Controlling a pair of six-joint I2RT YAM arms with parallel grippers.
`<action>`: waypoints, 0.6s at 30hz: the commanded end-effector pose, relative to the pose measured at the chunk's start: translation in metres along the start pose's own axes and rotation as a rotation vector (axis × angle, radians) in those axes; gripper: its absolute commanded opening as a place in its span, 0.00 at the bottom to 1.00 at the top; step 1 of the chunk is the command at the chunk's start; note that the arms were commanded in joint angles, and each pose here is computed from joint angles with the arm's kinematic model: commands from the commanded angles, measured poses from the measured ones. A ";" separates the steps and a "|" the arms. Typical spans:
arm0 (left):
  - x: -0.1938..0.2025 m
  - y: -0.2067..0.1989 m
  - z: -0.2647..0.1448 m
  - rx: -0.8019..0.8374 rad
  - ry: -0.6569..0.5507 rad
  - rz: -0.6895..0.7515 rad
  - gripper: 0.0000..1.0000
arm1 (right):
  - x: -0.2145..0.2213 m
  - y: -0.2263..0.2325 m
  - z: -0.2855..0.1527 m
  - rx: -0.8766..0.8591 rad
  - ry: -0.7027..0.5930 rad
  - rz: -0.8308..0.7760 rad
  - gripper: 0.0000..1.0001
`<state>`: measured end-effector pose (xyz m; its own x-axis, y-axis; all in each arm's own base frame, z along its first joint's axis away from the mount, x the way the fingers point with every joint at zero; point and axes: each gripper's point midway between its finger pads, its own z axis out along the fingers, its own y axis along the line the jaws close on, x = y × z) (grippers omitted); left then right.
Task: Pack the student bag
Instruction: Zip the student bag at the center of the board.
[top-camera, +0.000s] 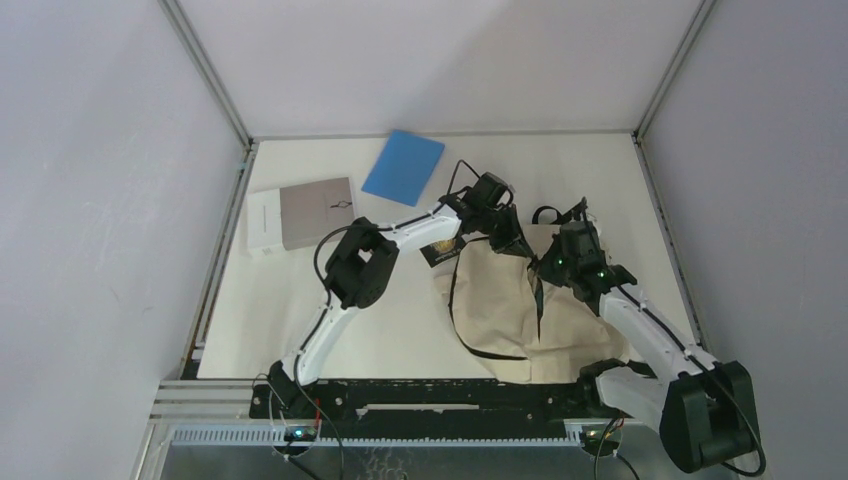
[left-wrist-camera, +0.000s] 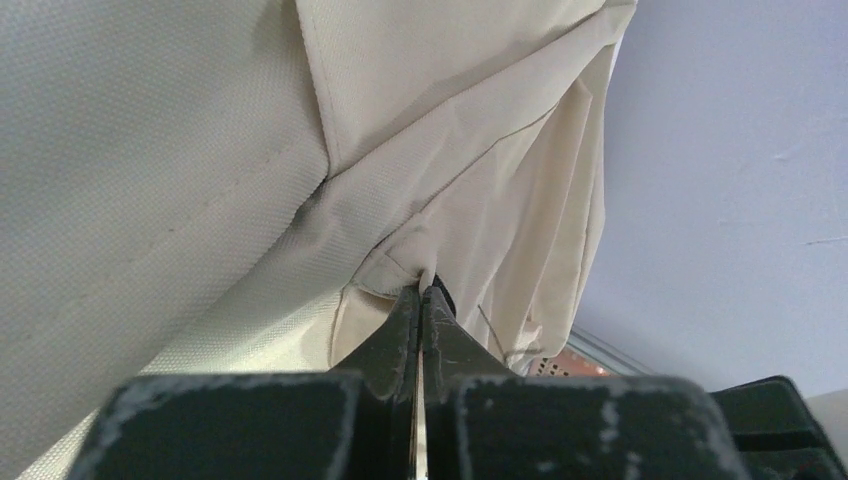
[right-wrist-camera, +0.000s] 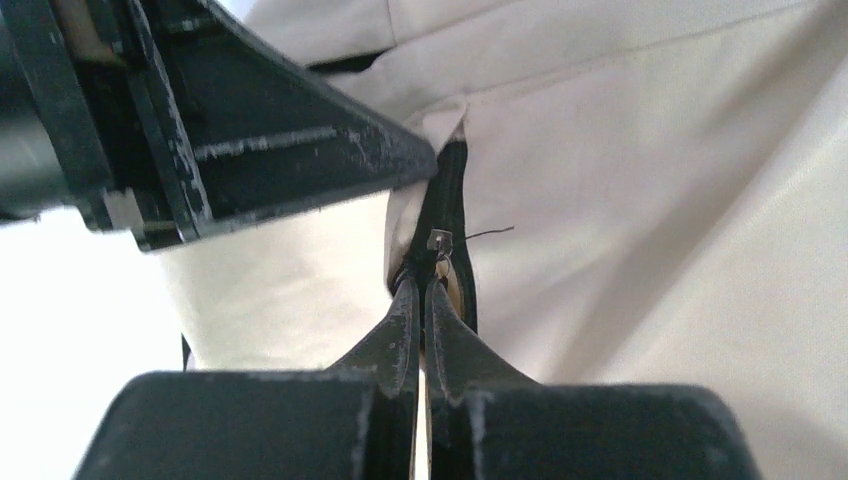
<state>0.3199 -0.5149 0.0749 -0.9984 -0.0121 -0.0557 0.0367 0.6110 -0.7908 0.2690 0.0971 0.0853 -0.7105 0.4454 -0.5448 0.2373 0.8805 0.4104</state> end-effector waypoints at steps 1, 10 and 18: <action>-0.032 -0.035 -0.025 0.078 -0.141 0.020 0.00 | 0.030 -0.002 -0.016 -0.009 0.082 -0.022 0.00; -0.055 -0.036 -0.034 0.088 -0.195 -0.018 0.00 | 0.055 -0.016 -0.034 0.011 0.118 0.006 0.00; -0.078 -0.031 -0.034 0.076 -0.252 -0.074 0.00 | 0.081 -0.017 -0.049 -0.010 0.171 0.039 0.00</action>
<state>0.3475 -0.5080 0.0755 -0.9902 -0.1318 -0.0455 -0.0453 0.6129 -0.7888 0.2002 0.1053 0.0797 -0.7683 0.4288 -0.4751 0.2279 0.8770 0.4231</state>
